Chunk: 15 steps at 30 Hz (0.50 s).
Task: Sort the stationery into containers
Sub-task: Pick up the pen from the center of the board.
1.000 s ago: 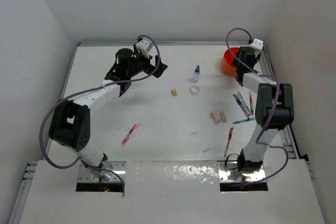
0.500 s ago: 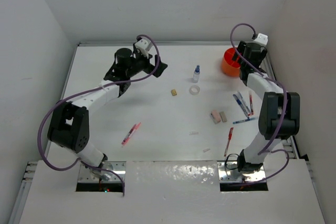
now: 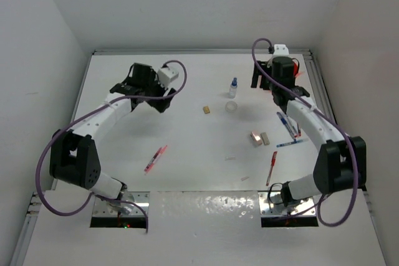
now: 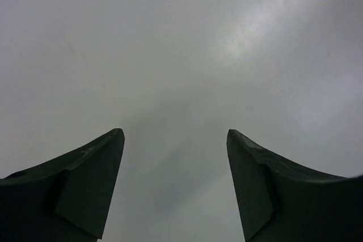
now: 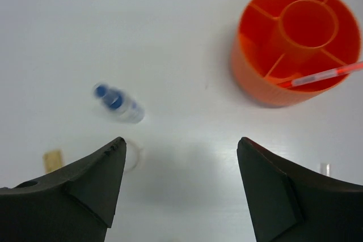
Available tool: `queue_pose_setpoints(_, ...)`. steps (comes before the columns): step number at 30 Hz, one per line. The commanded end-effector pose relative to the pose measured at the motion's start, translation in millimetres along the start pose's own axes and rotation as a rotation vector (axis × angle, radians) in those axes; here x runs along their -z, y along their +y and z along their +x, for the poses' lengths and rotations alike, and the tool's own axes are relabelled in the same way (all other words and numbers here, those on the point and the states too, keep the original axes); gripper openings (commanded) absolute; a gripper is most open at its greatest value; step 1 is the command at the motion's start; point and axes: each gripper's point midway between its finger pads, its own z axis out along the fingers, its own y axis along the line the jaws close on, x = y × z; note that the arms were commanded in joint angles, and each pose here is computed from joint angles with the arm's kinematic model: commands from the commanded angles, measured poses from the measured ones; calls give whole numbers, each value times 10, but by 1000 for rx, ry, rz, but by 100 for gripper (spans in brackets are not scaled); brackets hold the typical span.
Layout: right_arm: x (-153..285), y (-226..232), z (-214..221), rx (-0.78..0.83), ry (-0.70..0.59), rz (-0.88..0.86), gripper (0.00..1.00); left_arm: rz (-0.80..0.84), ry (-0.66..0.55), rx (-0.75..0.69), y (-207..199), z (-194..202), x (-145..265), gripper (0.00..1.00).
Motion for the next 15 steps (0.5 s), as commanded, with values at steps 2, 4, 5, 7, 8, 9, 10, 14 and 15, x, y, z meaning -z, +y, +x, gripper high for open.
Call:
queue_pose_setpoints(2,318,460,160,33,39,-142,77,215,456,-173,-541,1075,348,66)
queue_pose_setpoints(4,402,602,269,55,59,-150,76,206,544,-171,-563,1278,369,52)
queue_pose_setpoints(5,426,631,361,60,75,-155,74,203,578,-165,-582,1390,358,46)
queue_pose_setpoints(7,535,771,411,65,70,-184,74,179,576,-149,-565,1433,337,35)
queue_pose_setpoints(8,564,797,503,69,82,-191,74,170,562,-148,-573,1433,360,35)
queue_pose_setpoints(9,630,818,491,65,69,-196,74,181,556,-145,-622,1498,361,35)
queue_pose_setpoints(10,676,864,585,67,80,-201,74,184,530,-151,-647,1475,396,36)
queue_pose_setpoints(14,825,885,734,47,72,-192,74,257,537,-197,-915,1706,434,44)
queue_pose_setpoints(15,891,910,730,30,58,-201,74,238,532,-207,-914,1726,406,44)
